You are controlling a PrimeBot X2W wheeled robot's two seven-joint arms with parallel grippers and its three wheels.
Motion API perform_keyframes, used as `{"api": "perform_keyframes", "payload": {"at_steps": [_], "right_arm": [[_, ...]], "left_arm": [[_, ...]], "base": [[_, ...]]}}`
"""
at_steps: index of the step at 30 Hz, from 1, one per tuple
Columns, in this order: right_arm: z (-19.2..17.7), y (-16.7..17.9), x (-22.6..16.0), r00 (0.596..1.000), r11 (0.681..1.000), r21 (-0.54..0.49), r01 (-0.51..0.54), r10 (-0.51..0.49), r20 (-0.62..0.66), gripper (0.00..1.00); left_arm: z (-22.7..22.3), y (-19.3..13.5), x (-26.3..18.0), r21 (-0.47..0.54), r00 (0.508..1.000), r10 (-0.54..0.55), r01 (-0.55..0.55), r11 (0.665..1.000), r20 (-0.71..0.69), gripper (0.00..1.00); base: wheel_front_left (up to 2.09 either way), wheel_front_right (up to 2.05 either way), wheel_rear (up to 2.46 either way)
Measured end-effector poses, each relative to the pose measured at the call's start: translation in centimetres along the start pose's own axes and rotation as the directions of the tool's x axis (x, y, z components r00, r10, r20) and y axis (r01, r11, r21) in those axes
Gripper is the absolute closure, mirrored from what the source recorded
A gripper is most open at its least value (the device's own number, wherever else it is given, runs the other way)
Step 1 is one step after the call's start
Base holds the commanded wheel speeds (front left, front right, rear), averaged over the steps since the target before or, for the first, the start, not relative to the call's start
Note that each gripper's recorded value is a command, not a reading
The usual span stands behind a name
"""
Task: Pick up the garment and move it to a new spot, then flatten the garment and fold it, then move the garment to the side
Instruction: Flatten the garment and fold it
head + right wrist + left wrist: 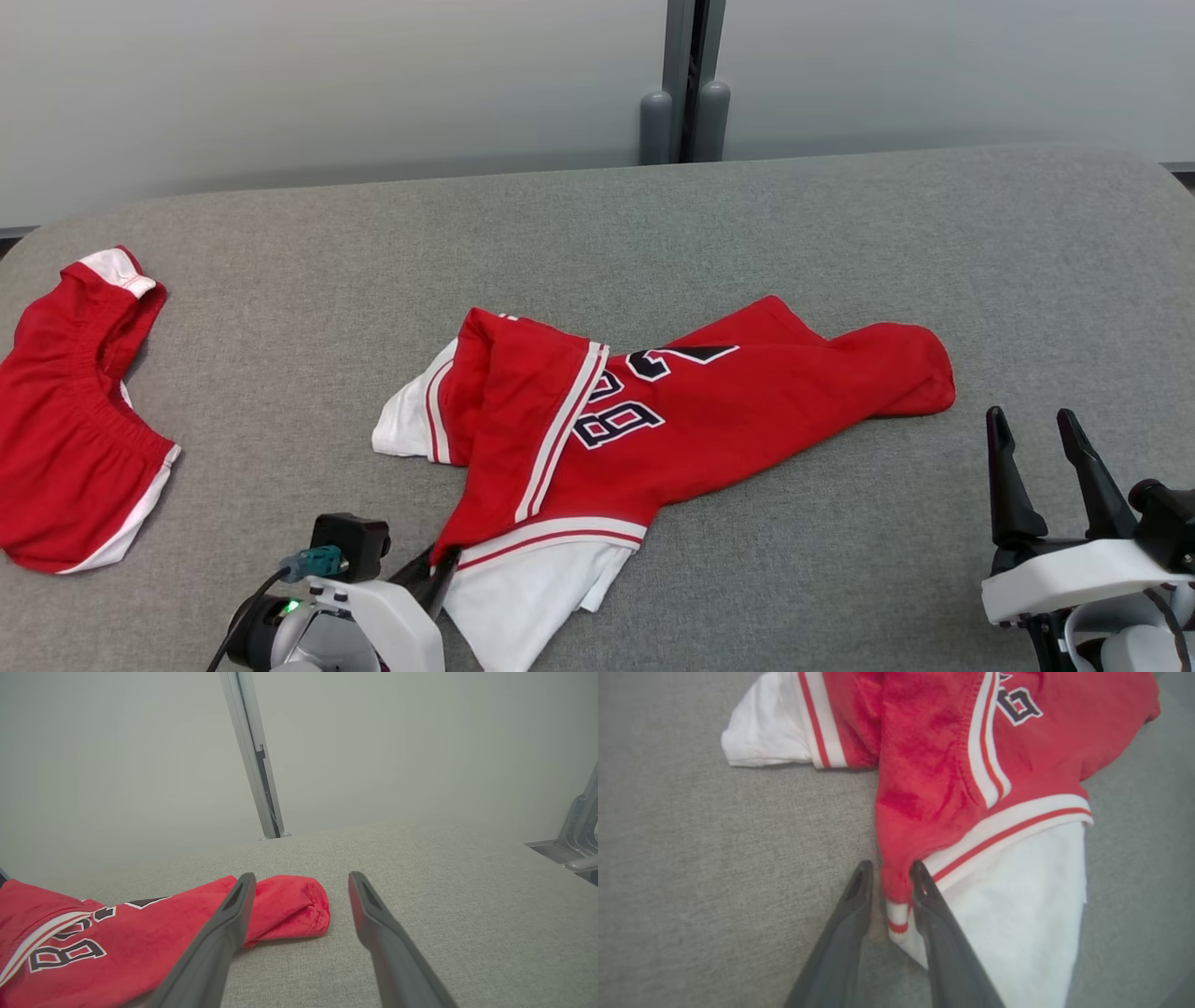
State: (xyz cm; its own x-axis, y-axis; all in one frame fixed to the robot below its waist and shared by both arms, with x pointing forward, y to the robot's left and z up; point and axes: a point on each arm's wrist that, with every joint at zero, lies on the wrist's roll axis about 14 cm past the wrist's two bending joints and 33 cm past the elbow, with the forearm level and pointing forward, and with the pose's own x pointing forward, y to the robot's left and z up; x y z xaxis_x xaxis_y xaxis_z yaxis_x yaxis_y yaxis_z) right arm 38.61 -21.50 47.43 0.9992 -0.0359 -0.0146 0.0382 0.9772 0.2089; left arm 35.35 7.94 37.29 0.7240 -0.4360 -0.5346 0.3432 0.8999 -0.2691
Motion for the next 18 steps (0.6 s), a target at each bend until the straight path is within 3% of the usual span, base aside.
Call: {"api": "perform_keyframes", "payload": {"at_steps": [7, 13, 18], "right_arm": [[-0.1, 0.1, 0.3, 1.0, 1.0, 0.004, 0.0, 0.0, 0.0, 0.0], [-0.2, 0.3, 0.3, 1.0, 1.0, 0.004, -0.004, 0.004, -0.003, 0.0], [-0.4, 0.0, 0.2, 1.0, 1.0, 0.002, 0.004, -0.004, -0.009, 0.0]], "left_arm": [[2.4, -0.2, -0.2, 0.017, 0.997, -0.016, 0.014, 1.0, 0.076, 1.0], [7.1, -1.5, -0.9, -0.064, 0.973, -0.064, 0.08, 0.995, 0.22, 1.0], [10.3, -0.1, -1.7, -0.13, 0.954, -0.033, 0.075, 0.989, 0.299, 1.0]], "base": [[0.0, 0.0, 0.0], [0.0, 0.0, 0.0], [0.0, 0.0, 0.0]]}}
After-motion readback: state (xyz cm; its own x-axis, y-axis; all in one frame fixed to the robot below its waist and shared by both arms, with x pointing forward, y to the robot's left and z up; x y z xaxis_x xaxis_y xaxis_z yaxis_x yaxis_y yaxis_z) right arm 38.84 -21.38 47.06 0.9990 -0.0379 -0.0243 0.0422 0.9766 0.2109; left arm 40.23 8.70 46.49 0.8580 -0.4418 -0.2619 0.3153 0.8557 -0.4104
